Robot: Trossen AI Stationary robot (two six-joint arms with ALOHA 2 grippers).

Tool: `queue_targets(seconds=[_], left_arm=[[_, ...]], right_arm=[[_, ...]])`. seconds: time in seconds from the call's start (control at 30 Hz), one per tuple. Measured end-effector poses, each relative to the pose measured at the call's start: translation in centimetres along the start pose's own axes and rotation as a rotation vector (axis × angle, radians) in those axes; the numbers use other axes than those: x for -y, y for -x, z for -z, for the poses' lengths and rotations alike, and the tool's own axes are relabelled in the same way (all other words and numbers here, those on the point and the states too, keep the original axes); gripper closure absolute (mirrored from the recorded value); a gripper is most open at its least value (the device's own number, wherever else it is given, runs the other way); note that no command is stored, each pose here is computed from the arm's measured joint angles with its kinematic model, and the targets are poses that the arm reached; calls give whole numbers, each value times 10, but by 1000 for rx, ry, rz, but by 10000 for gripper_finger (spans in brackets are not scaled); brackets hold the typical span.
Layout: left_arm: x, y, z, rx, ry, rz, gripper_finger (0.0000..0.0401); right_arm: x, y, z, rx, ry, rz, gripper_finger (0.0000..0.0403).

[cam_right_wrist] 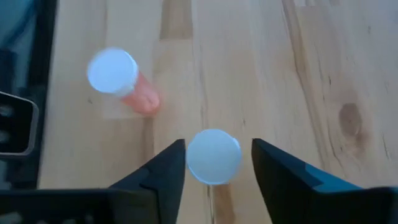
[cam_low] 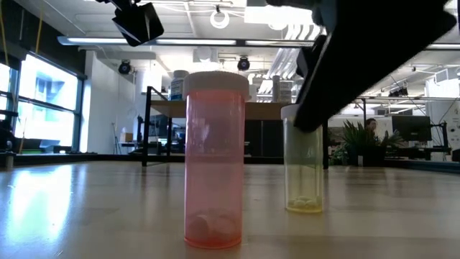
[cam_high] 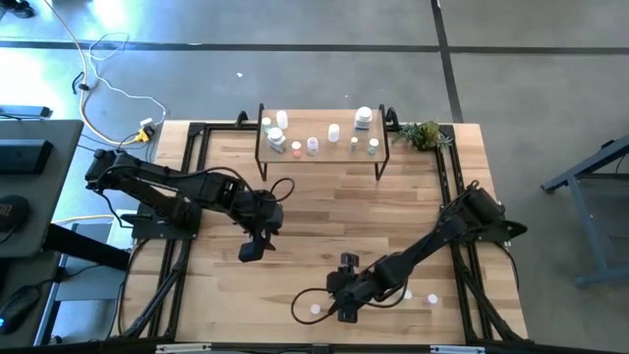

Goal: Pick and place medicine bottles onto shelf by color
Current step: Put the yellow transparent pill bottle on the shelf

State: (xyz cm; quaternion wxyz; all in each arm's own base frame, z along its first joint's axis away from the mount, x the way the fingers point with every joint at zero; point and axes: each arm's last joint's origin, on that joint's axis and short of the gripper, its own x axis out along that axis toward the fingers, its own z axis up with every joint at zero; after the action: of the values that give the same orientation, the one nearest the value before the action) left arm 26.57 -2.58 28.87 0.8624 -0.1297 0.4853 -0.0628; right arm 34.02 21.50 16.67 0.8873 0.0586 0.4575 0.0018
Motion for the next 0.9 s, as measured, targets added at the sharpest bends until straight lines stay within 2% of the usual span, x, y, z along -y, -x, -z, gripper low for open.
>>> queue_targets(seconds=[0.2,0.5,0.7,0.9], left_arm=[[0,0,0,-4,1,-1,188],[0,0,0,-4,12,-1,188],[0,0,0,-4,10,0,188],[-4,1,-4,32,10,-9,188]], right_arm=[[-1,-1,1,-23,-5,-34,270],[-2,2,-2,-7,-94,-56,308],[3,26,-17,70,-171,-64,308],[22,61,-40,191,-235,-20,308]])
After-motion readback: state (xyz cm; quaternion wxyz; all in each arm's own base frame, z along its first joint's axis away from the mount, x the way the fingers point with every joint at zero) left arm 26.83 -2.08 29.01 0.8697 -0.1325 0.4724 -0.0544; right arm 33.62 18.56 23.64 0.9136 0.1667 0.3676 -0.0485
